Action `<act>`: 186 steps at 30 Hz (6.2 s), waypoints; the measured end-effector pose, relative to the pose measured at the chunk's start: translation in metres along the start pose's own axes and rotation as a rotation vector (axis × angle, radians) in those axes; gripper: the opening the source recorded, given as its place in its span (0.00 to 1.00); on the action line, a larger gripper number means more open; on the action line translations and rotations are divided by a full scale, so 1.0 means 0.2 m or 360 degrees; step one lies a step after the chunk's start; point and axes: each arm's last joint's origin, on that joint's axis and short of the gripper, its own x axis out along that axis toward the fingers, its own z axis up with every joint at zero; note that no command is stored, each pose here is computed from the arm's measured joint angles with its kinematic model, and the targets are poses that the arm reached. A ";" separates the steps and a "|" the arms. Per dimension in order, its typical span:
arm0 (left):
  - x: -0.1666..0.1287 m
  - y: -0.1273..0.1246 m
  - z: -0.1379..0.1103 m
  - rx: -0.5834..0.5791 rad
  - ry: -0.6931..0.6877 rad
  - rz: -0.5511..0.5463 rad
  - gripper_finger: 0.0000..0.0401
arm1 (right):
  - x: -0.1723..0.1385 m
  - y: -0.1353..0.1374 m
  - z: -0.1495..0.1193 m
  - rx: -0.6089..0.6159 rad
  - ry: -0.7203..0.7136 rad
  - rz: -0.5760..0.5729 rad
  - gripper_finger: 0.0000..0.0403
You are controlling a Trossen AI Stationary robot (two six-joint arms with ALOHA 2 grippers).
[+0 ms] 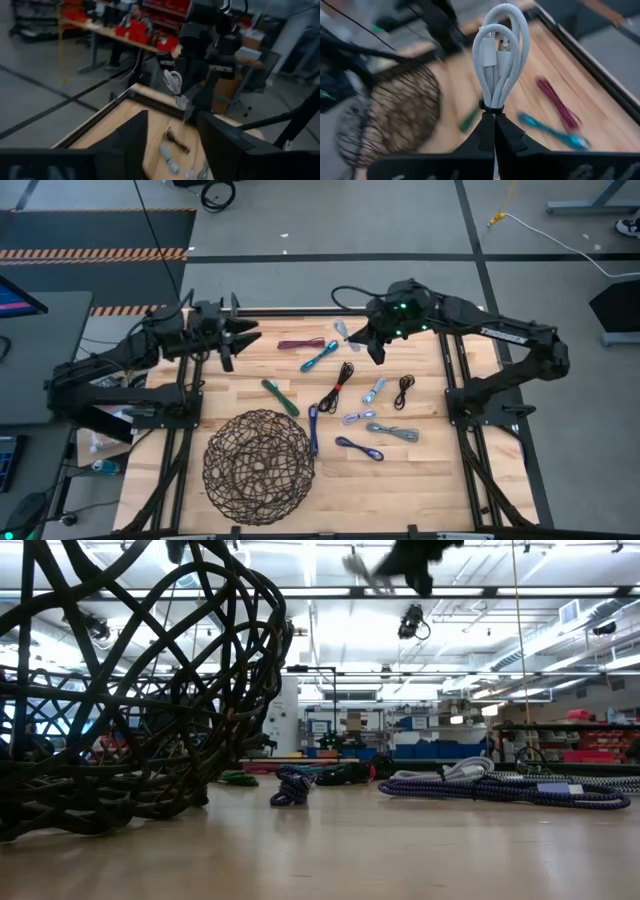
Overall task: Pick and place USB-C Cables
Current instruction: Put the top white charger cable into the wire basket, then put the black and white charger cable into the wire basket
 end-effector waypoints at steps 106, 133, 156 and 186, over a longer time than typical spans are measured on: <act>0.49 -0.16 -0.23 -0.0162 0.0208 -0.0542 0.09 | -0.18 0.29 0.16 -0.0308 -0.0684 0.0504 0.52; 0.08 -0.57 -0.68 -0.0303 0.1431 -0.0108 0.09 | -0.52 0.24 0.10 -0.0277 -0.0744 0.0272 0.50; 0.13 -0.65 -0.90 -0.0466 0.1772 0.0145 0.46 | -0.49 0.24 0.10 -0.0278 -0.0723 0.0240 0.50; 0.60 -0.28 -0.54 -0.0371 0.0628 -0.0083 0.52 | -0.12 0.28 -0.51 0.0430 0.1040 -0.0185 0.46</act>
